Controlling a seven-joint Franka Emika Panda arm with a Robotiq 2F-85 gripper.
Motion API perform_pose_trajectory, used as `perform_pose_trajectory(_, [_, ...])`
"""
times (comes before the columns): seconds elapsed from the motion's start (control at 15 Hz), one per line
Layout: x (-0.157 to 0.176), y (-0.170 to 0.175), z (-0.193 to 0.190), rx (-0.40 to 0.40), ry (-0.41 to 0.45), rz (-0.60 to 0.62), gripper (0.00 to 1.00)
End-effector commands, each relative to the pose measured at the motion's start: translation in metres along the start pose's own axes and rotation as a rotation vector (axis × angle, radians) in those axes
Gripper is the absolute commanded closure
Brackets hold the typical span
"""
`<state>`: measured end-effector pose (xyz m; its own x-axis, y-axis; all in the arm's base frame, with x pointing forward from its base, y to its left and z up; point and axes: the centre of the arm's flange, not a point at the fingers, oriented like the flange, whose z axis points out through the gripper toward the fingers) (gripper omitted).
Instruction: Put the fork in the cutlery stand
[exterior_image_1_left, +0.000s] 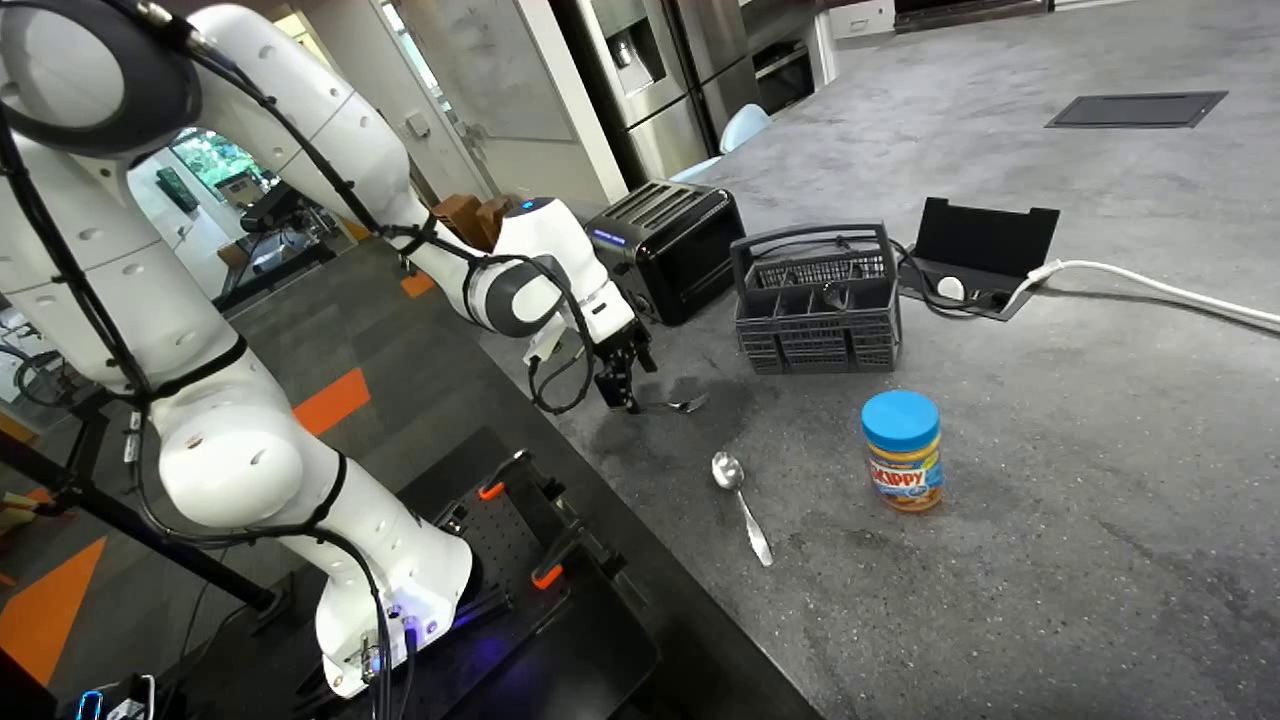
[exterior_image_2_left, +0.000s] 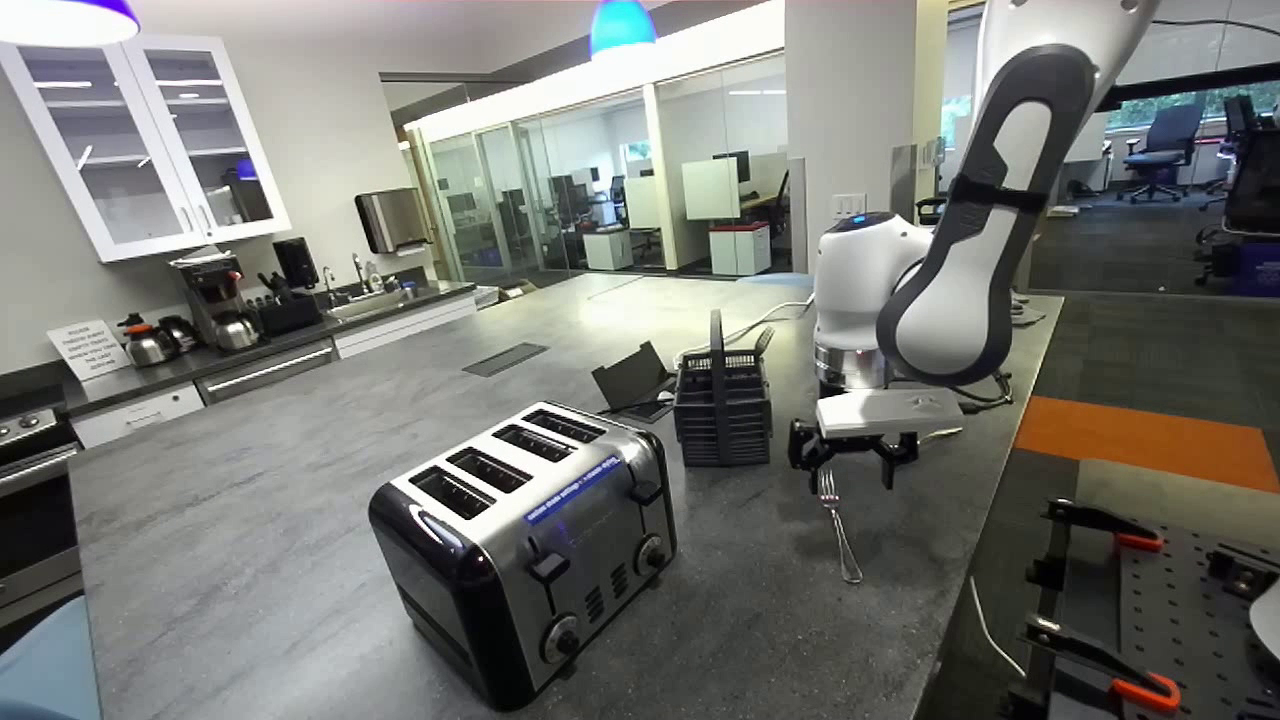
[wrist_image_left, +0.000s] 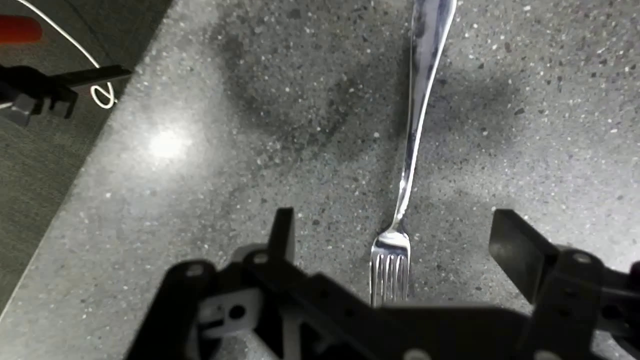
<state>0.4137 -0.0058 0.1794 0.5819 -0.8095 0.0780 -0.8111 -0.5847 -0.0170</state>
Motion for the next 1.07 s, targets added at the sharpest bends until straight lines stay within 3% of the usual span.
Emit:
perform_pose_trajectory(0.0, [0.000,-0.006,0.014,0.001,0.023,0.027,0.00])
perform_pose_trajectory(0.8, [-0.005,-0.014,0.046,0.017,0.008,0.066,0.00])
perform_pose_trajectory(0.87, [-0.005,-0.014,0.048,0.020,0.007,0.073,0.07])
perform_pose_trajectory(0.93, [-0.005,-0.014,0.050,0.025,0.013,0.083,0.28])
perform_pose_trajectory(1.0, [-0.005,-0.014,0.051,0.029,0.016,0.088,0.32])
